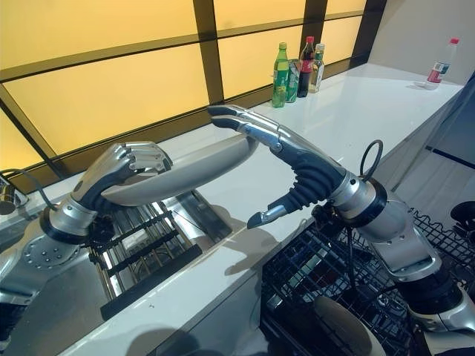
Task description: Pick up plates and place into dishwasher.
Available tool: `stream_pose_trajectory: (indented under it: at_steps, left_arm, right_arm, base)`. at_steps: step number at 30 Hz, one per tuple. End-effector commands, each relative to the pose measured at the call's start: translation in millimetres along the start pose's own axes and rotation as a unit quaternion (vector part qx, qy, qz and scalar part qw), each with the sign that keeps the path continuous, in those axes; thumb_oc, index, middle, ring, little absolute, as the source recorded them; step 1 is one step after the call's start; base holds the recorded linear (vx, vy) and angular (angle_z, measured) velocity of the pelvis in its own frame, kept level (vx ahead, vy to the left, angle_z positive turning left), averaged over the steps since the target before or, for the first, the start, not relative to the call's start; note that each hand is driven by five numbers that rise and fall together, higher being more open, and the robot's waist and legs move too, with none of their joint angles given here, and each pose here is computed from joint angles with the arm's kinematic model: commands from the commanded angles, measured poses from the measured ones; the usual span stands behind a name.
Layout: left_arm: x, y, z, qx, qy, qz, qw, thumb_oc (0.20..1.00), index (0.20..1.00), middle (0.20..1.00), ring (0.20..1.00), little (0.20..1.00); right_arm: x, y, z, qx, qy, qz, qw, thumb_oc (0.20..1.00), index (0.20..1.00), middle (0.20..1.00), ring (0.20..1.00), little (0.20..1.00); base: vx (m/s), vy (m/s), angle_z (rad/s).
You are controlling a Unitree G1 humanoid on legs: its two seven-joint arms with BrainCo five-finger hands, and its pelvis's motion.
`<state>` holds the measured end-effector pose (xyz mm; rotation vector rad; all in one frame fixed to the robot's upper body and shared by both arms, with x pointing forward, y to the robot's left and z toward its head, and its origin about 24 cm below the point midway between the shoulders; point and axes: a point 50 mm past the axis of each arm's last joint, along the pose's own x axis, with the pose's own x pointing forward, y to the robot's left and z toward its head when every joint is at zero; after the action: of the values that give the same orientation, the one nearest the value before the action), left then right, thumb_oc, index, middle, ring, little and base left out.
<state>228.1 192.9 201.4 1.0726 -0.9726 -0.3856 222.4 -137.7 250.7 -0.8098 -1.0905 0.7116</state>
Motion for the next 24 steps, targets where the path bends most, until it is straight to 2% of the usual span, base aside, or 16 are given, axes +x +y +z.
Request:
stream_pose_trajectory:
  at_steps: [1,5,11,18,21,22,23,24]
  left_arm:
    - [21.8,22.3,21.9,0.008,-0.099,0.010,0.995,0.200,0.200,0.200,0.200,0.200]
    - [30.7,26.0,27.2,0.007,-0.121,0.006,0.993,0.200,0.200,0.200,0.200,0.200]
    - [31.5,30.2,26.6,0.008,-0.117,0.005,0.993,0.200,0.200,0.200,0.200,0.200]
    - [27.6,36.6,24.7,0.014,-0.107,0.009,0.994,0.200,0.200,0.200,0.200,0.200]
    - [26.8,36.5,24.6,0.018,-0.103,0.007,0.995,0.200,0.200,0.200,0.200,0.200]
    - [26.4,35.9,24.4,0.019,-0.103,0.007,0.995,0.200,0.200,0.200,0.200,0.200]
    - [26.1,35.5,24.0,0.020,-0.102,0.007,0.995,0.200,0.200,0.200,0.200,0.200]
    - [25.9,35.5,23.6,0.019,-0.101,0.009,0.995,0.200,0.200,0.200,0.200,0.200]
  right_arm:
    - [18.7,-9.4,12.4,-0.077,-0.027,0.002,0.997,1.000,1.000,1.000,1.000,1.000]
    - [26.5,-13.7,3.8,-0.107,0.000,0.029,0.994,1.000,1.000,1.000,1.000,1.000]
    - [22.4,-6.9,-1.1,-0.129,0.034,0.114,0.984,1.000,1.000,1.000,1.000,1.000]
    - [8.5,5.9,-13.1,-0.137,0.111,0.263,0.949,1.000,1.000,1.000,1.000,1.000]
    - [5.6,8.4,-12.0,-0.120,0.117,0.292,0.942,1.000,1.000,1.000,1.000,1.000]
    - [6.6,8.3,-11.2,-0.113,0.115,0.291,0.943,0.856,0.856,0.856,0.856,0.856]
    - [7.8,7.7,-11.0,-0.108,0.113,0.288,0.945,0.489,0.489,0.489,0.489,0.489]
    - [8.8,7.6,-11.4,-0.100,0.110,0.287,0.946,0.200,0.200,0.200,0.200,0.200]
  base:
    - [0.03,0.016,0.01]
    - [0.04,0.023,0.01]
    - [0.04,0.022,0.06]
    - [0.02,0.011,0.06]
    - [0.00,0.000,0.00]
    - [0.00,0.000,0.00]
    - [0.00,0.000,0.00]
    - [0.00,0.000,0.00]
